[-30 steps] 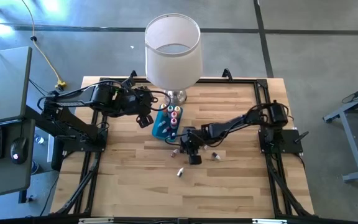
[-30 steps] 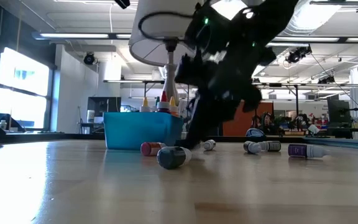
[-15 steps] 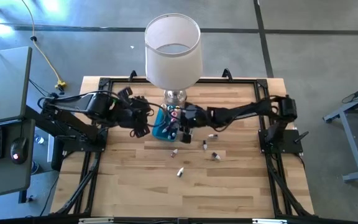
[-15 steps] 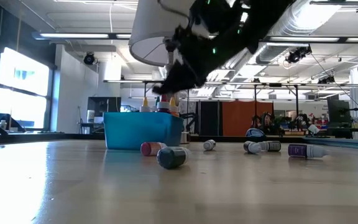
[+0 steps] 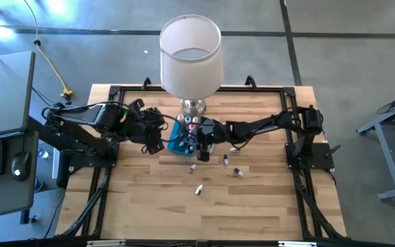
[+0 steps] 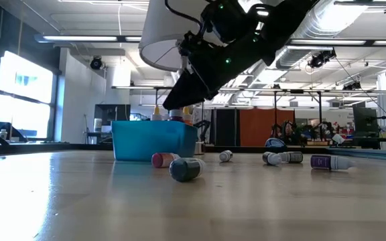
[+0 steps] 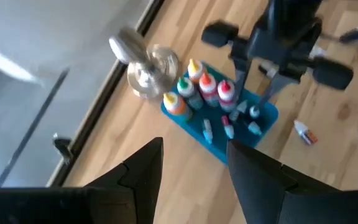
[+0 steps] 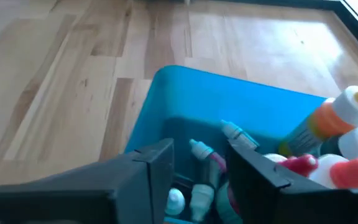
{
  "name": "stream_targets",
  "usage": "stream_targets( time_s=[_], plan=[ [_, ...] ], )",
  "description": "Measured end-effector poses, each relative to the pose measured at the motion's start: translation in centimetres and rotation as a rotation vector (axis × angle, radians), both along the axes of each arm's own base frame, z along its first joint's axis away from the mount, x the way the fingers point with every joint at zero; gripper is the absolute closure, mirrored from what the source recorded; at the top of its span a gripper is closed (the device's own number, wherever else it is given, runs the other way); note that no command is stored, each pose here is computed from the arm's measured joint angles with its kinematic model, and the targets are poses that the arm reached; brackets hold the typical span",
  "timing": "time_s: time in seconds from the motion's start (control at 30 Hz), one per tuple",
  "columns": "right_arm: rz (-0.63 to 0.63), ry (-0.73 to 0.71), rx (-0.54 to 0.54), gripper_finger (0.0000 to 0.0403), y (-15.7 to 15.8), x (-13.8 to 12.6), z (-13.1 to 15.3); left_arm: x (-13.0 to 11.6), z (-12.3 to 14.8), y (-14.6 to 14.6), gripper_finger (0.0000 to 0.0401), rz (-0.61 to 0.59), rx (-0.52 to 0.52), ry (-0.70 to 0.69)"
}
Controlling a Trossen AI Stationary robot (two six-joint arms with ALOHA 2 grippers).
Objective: Pick & Place food coloring
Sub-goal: Put the small black food coloring bottle into the blue bin, then put the small orange food coloring bottle into the blue bin
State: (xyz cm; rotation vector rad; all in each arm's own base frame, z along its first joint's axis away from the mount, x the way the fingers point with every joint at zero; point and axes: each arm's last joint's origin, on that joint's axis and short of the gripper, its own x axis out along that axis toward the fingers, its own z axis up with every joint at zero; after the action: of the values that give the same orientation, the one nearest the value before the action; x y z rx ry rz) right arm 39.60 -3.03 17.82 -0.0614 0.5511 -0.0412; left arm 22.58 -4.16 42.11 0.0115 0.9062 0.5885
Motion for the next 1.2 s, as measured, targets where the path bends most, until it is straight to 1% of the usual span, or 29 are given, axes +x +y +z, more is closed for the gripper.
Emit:
stream_targets(
  time_s=[0.13,0.23,0.3,0.37,0.43,0.53,0.63,0.73,0.83,1.2],
  plan=[
    [-0.011,0.0,-0.018,0.0242,0.5,0.0,0.0,-1.0,-0.9,-2.0,0.0229,0.016,0.008,-0.002],
    [-0.053,-0.003,-0.051,0.0235,0.9,0.0,0.2,-2.3,-2.4,-4.2,0.0229,0.009,0.03,-0.041],
    [-0.076,-0.022,-0.067,0.0234,1.0,0.1,0.4,-3.2,-4.0,-5.6,0.0229,0.008,0.048,-0.082],
    [-0.078,-0.023,-0.069,0.0234,1.0,0.1,0.5,-3.9,-6.1,-7.2,0.0229,-0.005,0.042,-0.11],
    [-0.077,-0.02,-0.068,0.0234,1.0,0.1,0.4,-4.3,-8.5,-8.7,0.0229,-0.016,-0.002,-0.122],
    [-0.078,-0.021,-0.068,0.0234,1.0,0.1,0.4,-4.7,-11.6,-10.7,0.0229,-0.03,-0.112,-0.156],
    [-0.078,-0.021,-0.068,0.0234,1.0,0.1,0.4,-4.8,-13.7,-12.2,0.0229,-0.046,-0.18,-0.214],
    [-0.078,-0.021,-0.068,0.0233,1.0,0.1,0.4,-5.0,-14.4,-12.8,0.0229,-0.052,-0.204,-0.263],
    [-0.078,-0.021,-0.068,0.0233,1.0,0.1,0.4,-5.1,-14.4,-12.9,0.0229,-0.049,-0.194,-0.289],
    [-0.078,-0.022,-0.068,0.0233,1.0,0.1,0.5,-5.0,-14.3,-12.8,0.0229,-0.053,-0.175,-0.299]
  ],
)
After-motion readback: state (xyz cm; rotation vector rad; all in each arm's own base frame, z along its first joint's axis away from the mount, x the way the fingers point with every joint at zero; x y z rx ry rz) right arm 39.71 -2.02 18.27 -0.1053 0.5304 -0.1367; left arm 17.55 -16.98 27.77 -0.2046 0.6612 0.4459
